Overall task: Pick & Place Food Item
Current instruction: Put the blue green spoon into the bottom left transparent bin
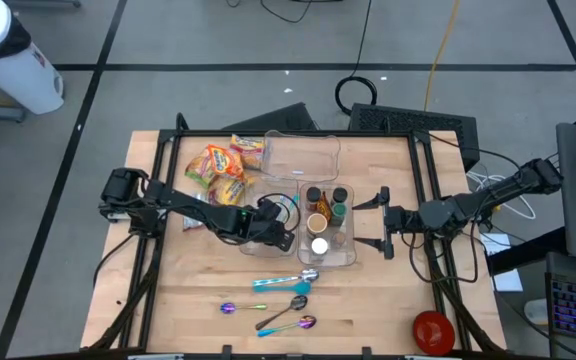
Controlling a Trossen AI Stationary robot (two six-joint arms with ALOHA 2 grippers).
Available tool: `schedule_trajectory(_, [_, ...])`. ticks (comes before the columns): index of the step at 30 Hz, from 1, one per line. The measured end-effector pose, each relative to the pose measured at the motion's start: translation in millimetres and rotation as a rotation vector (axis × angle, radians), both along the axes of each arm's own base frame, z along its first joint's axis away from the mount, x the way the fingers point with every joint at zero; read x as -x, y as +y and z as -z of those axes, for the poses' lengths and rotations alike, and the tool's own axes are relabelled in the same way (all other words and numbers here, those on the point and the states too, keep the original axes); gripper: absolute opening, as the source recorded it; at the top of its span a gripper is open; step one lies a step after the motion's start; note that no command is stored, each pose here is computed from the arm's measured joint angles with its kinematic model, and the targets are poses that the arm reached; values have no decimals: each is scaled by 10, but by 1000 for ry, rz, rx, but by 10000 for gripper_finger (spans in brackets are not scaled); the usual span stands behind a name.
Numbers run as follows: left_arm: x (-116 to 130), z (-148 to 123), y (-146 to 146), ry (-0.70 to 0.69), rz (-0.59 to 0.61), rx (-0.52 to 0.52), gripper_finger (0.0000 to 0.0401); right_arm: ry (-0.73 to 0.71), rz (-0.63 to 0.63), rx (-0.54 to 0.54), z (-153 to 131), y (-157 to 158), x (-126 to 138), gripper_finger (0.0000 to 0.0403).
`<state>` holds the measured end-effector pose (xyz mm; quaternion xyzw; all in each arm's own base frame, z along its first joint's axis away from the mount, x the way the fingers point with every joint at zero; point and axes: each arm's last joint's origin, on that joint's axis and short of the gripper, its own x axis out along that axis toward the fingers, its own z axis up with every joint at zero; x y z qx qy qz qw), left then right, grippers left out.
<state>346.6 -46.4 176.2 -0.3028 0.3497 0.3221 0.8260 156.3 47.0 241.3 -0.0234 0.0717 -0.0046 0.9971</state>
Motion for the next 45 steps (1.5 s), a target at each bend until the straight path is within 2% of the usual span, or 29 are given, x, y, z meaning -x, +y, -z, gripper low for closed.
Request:
schedule_trajectory(8, [3, 1, 2, 27, 57, -40, 182, 0, 0, 0, 0, 0, 0, 380])
schedule_trajectory(12, [16, -39, 7, 43, 129, -25, 218, 0, 0, -1, 0, 0, 0, 380])
schedule_trajectory(15, [49, -172, 0, 13, 183, -3, 234, 0, 4, -30, 1, 1, 0, 380])
schedule_trajectory(18, [121, -392, -129, -59, 225, -93, 242, -26, 2, -91, -25, 6, -5, 380])
schedule_trajectory(23, [303, -813, -545, -232, 333, -349, 244, -142, -181, -131, -126, 156, -51, 380])
schedule_trajectory(26, [392, -956, -801, -294, 432, -497, 244, -209, -279, -55, -124, 376, -113, 380])
schedule_trajectory(30, [436, -1053, -999, -367, 507, -579, 244, -192, -393, 99, -144, 765, -280, 380])
schedule_trajectory(33, [441, -1068, -1035, -372, 557, -609, 244, -74, -359, 240, -177, 1066, -471, 380])
schedule_trajectory(38, [450, -1066, -989, -342, 569, -616, 244, 202, -182, 473, -46, 1419, -846, 380])
schedule_trajectory(41, [463, -1088, -935, -335, 545, -600, 244, 321, -133, 569, 138, 1547, -1055, 380])
schedule_trajectory(45, [491, -1126, -914, -339, 556, -605, 244, 449, -143, 669, 467, 1663, -1259, 380])
